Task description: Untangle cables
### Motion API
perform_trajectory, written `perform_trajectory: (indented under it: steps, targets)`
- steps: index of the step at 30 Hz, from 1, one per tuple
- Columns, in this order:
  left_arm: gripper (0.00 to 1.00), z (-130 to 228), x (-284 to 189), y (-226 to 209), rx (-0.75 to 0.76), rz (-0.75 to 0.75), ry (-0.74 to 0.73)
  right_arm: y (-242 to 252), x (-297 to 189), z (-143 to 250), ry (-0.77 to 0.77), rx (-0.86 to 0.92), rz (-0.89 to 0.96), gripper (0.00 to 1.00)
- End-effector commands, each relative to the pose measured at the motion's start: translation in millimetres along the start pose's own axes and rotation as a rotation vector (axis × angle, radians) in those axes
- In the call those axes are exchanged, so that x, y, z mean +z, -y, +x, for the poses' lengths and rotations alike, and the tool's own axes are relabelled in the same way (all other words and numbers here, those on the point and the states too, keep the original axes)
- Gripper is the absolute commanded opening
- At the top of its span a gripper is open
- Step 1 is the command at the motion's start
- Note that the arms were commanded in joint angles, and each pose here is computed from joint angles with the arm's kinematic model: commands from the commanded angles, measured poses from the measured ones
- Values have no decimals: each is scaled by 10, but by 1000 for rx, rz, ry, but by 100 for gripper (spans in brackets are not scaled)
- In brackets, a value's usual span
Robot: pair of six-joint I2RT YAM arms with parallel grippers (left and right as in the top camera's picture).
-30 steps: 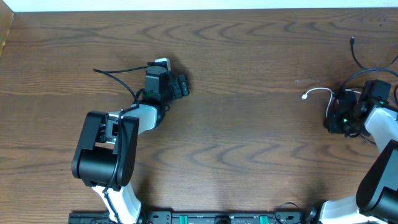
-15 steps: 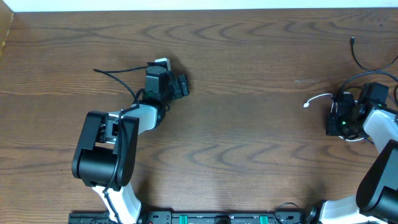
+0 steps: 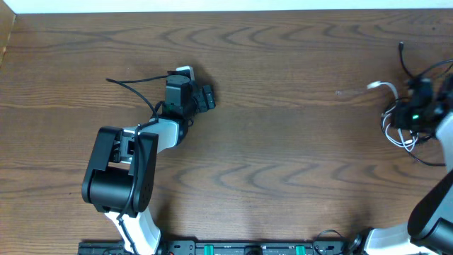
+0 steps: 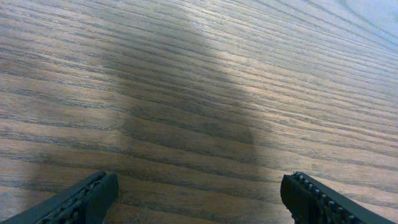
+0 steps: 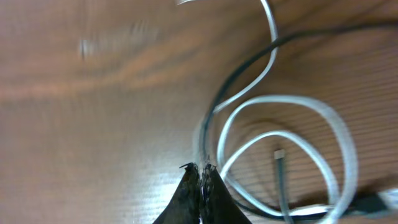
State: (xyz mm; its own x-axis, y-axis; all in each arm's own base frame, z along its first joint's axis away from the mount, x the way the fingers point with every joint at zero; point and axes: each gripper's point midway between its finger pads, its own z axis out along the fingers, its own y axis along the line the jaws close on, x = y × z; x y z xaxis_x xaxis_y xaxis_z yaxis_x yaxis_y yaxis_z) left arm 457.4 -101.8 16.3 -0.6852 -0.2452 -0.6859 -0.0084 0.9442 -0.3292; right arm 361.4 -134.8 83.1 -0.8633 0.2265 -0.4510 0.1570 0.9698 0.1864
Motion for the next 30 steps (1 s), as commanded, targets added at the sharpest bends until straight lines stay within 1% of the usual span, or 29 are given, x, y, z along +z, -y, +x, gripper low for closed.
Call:
perform_trajectory:
  steps: [1,5,11,16,17,19,20,21,23,24,28,30]
  targets:
    - [89,70,6,-16,-3,4,-27,148,-352,-338,133,154,-48,1]
    - [89,71,6,-16,-3,4,-28,501,-565,-405,199,294,-41,1]
    - [90,70,6,-16,-3,4,-27,1017,-785,-234,244,437,-1,1]
    - [90,71,6,-17,-3,3,-28,1061,-853,-187,259,475,-47,2]
    - [89,70,6,-16,-3,4,-27,1038,-855,-199,263,473,-61,5]
    - [89,70,6,-16,-3,4,-27,972,-854,-230,269,465,-94,14]
    - [89,71,6,-17,-3,3,-28,910,-849,-251,270,457,-120,24]
    - [90,70,6,-16,-3,4,-27,884,-845,-259,269,454,-129,30]
    - [90,70,6,-16,-3,4,-27,782,-815,-251,249,449,-155,45]
    - [90,71,6,-16,-3,4,-28,740,-799,-241,237,444,-162,48]
    - [89,71,6,-16,-3,4,-28,460,-703,-196,176,325,-201,66]
    - [89,70,6,-16,-3,4,-27,296,-652,-180,145,279,-225,75]
